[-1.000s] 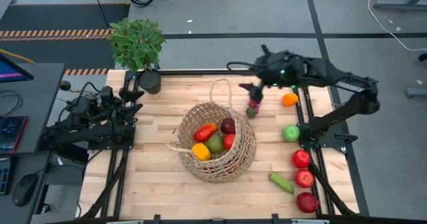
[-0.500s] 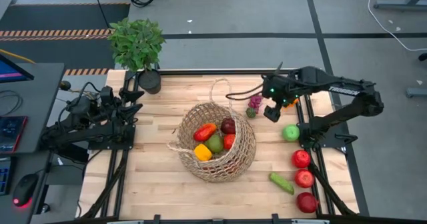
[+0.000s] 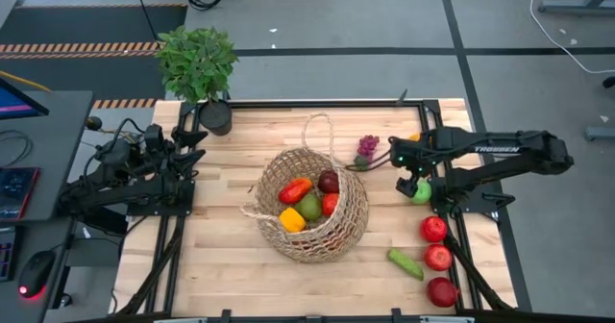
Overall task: Build produce basket
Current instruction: Put the green apple into the brown basket
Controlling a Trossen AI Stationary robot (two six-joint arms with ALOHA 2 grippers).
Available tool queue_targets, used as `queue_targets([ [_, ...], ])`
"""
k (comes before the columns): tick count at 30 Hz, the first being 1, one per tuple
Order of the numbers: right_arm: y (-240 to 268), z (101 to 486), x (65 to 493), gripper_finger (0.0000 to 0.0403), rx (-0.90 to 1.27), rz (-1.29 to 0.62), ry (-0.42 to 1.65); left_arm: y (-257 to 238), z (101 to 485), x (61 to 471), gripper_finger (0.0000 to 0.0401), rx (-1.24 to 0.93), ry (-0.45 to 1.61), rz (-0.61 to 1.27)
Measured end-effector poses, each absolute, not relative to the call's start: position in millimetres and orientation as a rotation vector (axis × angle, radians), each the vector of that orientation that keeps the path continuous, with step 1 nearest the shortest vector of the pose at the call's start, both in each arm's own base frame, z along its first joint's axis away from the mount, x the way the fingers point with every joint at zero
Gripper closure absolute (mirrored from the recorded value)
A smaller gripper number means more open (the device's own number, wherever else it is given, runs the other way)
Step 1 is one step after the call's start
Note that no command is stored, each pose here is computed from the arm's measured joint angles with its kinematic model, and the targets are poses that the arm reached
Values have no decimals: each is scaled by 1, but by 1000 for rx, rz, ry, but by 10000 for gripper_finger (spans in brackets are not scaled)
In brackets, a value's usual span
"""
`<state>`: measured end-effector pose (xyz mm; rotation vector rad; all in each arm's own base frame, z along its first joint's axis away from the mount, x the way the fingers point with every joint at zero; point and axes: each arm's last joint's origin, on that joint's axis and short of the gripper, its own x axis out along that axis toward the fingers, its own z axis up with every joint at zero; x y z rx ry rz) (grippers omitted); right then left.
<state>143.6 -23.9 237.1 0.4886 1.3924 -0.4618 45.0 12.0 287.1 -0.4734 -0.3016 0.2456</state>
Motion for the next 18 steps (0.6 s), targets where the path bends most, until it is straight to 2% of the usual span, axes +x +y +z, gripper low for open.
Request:
queue_targets([
  [7,-22,206,142,5,561,-473,1481,12,287,45,11,-473,-301,245],
  [13,-24,198,146,6,533,-534,1508,12,287,45,11,-473,-301,245],
  [18,-24,190,150,6,519,-511,1580,12,287,45,11,-473,-302,246],
])
